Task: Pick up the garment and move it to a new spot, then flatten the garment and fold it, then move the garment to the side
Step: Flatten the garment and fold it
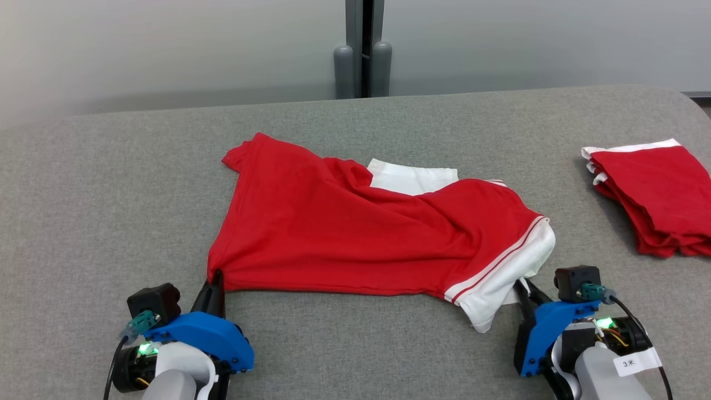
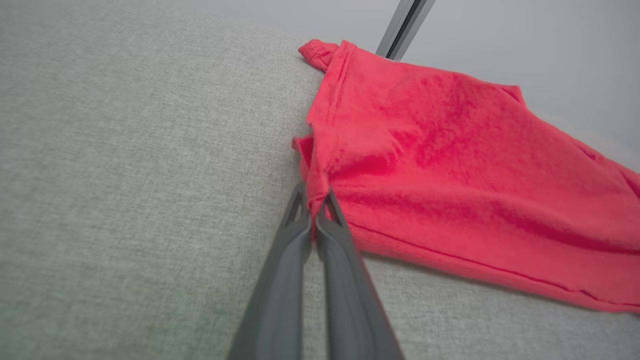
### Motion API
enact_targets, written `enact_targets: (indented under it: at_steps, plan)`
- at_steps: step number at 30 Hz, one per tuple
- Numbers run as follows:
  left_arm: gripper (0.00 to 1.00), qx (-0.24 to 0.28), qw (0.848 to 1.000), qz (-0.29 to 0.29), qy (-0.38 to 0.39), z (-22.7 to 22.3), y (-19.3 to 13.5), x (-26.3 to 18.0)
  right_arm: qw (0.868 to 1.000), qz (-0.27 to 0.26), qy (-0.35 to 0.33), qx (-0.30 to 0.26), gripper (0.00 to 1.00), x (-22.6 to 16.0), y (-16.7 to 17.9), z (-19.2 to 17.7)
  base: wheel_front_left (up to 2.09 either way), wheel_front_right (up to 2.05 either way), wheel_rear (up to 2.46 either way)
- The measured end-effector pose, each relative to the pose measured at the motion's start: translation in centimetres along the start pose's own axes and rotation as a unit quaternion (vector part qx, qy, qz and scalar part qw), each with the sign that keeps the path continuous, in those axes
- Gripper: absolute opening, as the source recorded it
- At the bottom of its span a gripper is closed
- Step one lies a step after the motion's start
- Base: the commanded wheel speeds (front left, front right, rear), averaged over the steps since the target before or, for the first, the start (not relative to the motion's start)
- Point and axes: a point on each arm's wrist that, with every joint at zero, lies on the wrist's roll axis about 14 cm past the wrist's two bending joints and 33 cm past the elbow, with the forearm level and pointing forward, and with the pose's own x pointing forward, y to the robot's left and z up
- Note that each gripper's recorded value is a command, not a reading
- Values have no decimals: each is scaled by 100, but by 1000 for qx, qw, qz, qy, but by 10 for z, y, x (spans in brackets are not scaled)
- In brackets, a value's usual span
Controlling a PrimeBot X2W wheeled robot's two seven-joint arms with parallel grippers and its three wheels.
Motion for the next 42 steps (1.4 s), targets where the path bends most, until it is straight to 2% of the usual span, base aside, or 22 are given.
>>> enact_targets:
  at_steps: [7,10,14,18,22,29,34,36,38,42]
  plan:
    - [0,-23,999,-22,-19,14,-11,-1,999,3,-32,36,0,-3,2,13,0,0,0]
    - [0,-39,998,-41,-36,28,-21,-3,996,-2,-85,36,0,-8,-3,41,0,0,0]
    - [0,-57,993,-72,-70,56,-36,-9,984,-7,-171,55,0,-25,-10,89,0,0,0]
    - [0,-74,983,-119,-116,97,-58,-23,962,-8,-262,75,0,-59,-21,141,0,0,0]
    - [0,-90,965,-176,-171,146,-84,-50,930,-9,-358,82,0,-111,-34,195,0,0,0]
    - [0,-99,915,-281,-274,237,-130,-124,871,-1,-486,75,0,-209,-39,263,0,0,0]
    - [0,-76,875,-339,-337,288,-156,-178,838,6,-542,68,0,-258,-37,289,0,0,0]
    - [0,-85,862,-362,-344,300,-164,-193,824,10,-562,69,0,-273,-37,298,0,0,0]
    - [0,-77,859,-368,-346,307,-167,-197,818,8,-572,63,0,-281,-37,304,0,0,0]
    - [0,-62,870,-353,-339,314,-161,-183,820,2,-570,53,0,-278,-37,310,0,0,0]
